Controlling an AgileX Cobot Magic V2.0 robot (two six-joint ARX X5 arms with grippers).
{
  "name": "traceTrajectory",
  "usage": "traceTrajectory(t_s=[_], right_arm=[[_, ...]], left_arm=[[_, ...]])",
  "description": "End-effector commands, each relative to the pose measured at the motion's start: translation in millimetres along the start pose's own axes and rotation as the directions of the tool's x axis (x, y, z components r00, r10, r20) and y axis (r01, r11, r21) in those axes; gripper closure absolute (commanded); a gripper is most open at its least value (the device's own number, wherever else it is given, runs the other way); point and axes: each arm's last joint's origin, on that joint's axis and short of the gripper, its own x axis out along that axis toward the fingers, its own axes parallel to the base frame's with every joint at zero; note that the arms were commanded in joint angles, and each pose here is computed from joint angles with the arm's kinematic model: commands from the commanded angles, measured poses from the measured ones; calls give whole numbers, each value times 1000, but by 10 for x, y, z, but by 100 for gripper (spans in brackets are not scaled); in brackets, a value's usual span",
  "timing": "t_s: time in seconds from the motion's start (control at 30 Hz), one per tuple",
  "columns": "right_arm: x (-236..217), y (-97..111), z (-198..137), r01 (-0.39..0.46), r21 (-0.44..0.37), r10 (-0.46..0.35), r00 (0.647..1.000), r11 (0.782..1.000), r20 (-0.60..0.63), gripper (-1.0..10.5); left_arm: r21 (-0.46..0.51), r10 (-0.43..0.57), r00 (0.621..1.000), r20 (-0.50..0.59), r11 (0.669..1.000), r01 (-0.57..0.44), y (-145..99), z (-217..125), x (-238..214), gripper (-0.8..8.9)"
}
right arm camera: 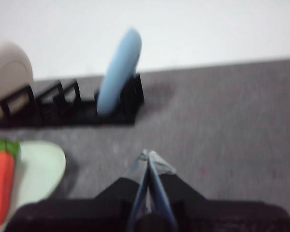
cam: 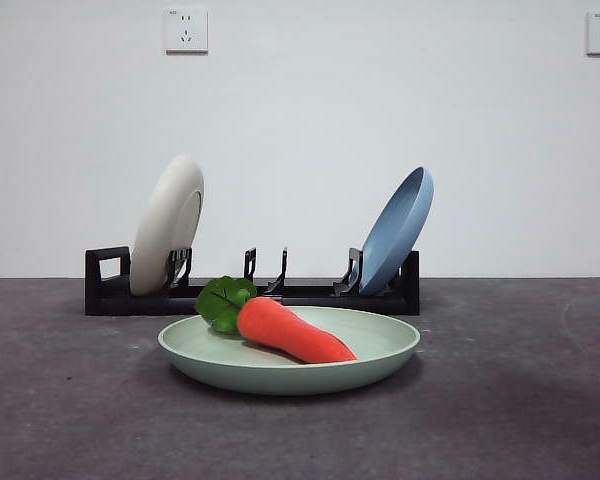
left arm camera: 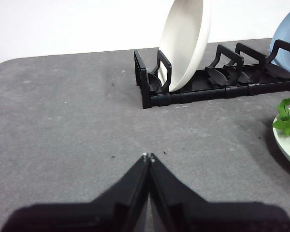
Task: Take the green plate from the plate rack,put the plate on the table,take the carrot from the table,put the carrot in the plate
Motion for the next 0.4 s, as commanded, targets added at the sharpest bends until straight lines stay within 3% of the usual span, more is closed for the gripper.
traceTrajectory(t_s=[0.03,0.1,0.2,0.4], right_arm=[[7,-8,-41,7,23,-7,1000,1000,-14,946],[7,-8,-43,7,25,-7,1000,1000,-16,946],[6,-10,-84,11,103,-4,998,995,-59,946],[6,-12,-87,17,100,-11,998,995,-62,946]], left_arm=[[-8,3,1000,-8,1000,-3,2,-40,12,817],[-8,3,1000,-8,1000,-3,2,-40,12,817],[-7,3,1000,-8,1000,-3,2,-40,12,817],[-8,3,1000,-8,1000,-3,2,-40,12,817]])
